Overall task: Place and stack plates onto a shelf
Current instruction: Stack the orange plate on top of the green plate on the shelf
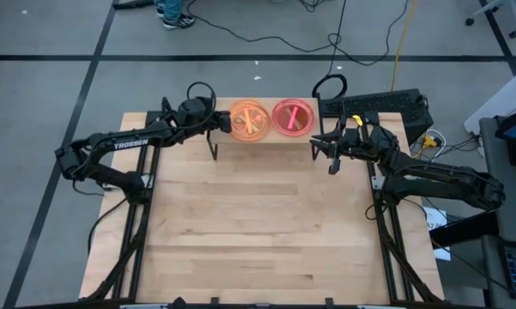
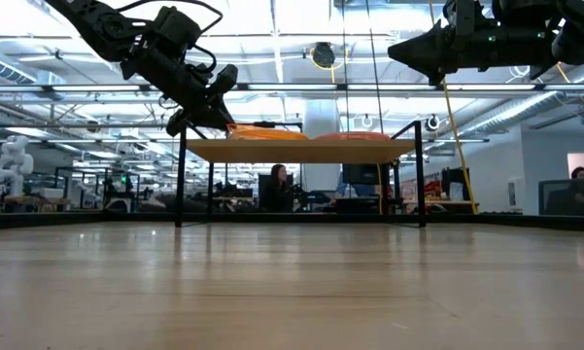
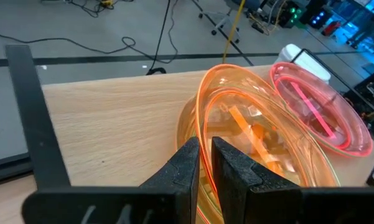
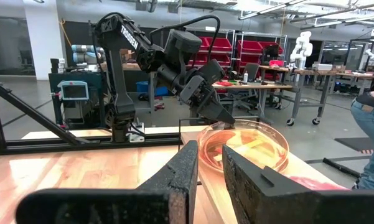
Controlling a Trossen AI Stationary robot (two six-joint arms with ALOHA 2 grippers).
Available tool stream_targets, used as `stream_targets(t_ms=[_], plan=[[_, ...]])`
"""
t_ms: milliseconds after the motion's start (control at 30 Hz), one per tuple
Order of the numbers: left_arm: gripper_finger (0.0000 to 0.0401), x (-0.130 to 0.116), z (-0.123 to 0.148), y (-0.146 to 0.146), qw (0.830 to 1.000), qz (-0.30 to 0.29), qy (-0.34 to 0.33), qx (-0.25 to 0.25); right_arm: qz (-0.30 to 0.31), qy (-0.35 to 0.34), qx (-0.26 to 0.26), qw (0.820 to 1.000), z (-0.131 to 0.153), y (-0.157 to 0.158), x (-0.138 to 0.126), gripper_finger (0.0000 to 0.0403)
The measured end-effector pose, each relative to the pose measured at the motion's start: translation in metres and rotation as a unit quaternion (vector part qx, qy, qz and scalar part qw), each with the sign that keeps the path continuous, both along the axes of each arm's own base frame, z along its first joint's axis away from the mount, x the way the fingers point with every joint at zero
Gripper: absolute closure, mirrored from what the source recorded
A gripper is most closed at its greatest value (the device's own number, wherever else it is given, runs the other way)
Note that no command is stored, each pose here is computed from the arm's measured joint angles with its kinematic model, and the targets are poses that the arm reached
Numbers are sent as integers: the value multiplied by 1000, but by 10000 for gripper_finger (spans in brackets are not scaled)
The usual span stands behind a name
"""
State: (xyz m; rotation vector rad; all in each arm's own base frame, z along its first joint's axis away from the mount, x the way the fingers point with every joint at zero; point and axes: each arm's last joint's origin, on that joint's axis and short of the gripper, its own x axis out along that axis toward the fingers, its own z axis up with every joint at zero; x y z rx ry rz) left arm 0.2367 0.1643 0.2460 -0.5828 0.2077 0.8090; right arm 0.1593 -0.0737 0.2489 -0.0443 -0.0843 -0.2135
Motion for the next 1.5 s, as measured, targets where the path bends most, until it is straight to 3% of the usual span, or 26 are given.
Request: stream_targets(t_ms=[1500], plan=[[354,3,2,-3,999,-22,14,29,0,3,2,1000,-1,0,0,342]])
